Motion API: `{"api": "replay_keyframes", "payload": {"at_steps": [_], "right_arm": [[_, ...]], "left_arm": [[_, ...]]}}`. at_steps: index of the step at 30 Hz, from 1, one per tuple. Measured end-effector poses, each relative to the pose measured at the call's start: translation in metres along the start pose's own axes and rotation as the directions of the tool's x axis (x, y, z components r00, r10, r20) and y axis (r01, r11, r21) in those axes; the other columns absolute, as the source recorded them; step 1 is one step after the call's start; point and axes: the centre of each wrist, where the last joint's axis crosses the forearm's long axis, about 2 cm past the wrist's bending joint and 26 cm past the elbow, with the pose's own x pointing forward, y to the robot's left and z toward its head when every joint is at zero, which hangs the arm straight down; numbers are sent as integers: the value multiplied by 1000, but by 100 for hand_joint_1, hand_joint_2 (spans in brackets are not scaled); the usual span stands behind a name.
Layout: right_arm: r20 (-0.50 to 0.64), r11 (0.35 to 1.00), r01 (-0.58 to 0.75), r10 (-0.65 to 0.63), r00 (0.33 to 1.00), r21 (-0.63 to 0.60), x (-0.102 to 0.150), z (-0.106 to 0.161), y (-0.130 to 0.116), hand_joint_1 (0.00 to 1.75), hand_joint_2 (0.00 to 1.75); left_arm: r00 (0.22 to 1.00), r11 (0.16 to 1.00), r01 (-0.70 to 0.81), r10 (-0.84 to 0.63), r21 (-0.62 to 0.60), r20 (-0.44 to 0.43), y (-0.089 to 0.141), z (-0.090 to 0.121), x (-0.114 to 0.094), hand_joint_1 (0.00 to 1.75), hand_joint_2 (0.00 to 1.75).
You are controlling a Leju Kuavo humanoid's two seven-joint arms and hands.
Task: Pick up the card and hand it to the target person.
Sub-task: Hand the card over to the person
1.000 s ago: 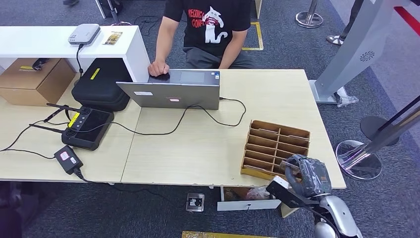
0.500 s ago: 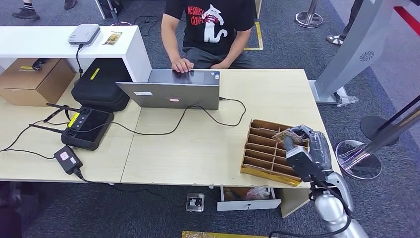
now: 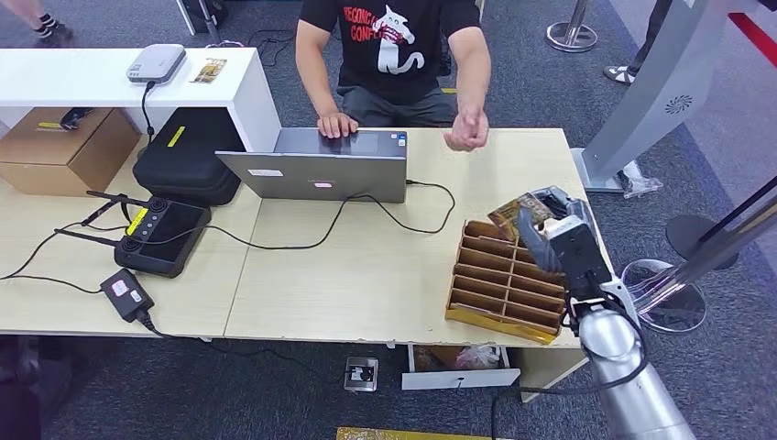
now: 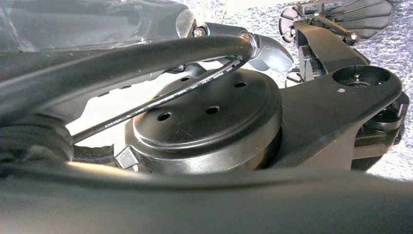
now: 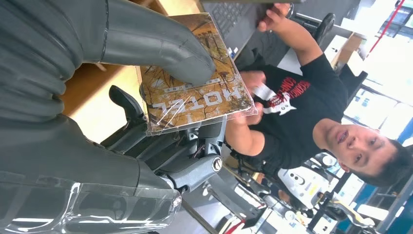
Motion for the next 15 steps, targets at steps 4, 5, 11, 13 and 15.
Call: {"api": "replay_keyframes", "payload": {"at_steps": [4, 5, 11, 13, 15], "right_arm": [[-23, 1000, -15, 15, 1000, -14, 0, -55, -7, 145, 175], [-27, 1000, -18, 18, 999, -17, 1, -64, -8, 144, 175], [-44, 999, -37, 35, 998, -24, 2, -96, -12, 66, 175], [-50, 999, -43, 42, 998, -25, 3, -106, -12, 6, 175], [-56, 999, -43, 41, 998, -29, 3, -113, -13, 0, 175]], "left_arm": [[1000, 1000, 14, -14, -3, -9, 0, 0, 2, 0, 0], [1000, 1000, 15, -15, -4, -11, 0, -1, 2, 0, 0], [1000, 1000, 14, -14, -5, -13, -1, -1, 2, 0, 0], [1000, 1000, 15, -15, -7, -15, -2, -1, 2, 0, 0], [1000, 1000, 17, -17, -9, -17, -3, -1, 2, 0, 0]]}}
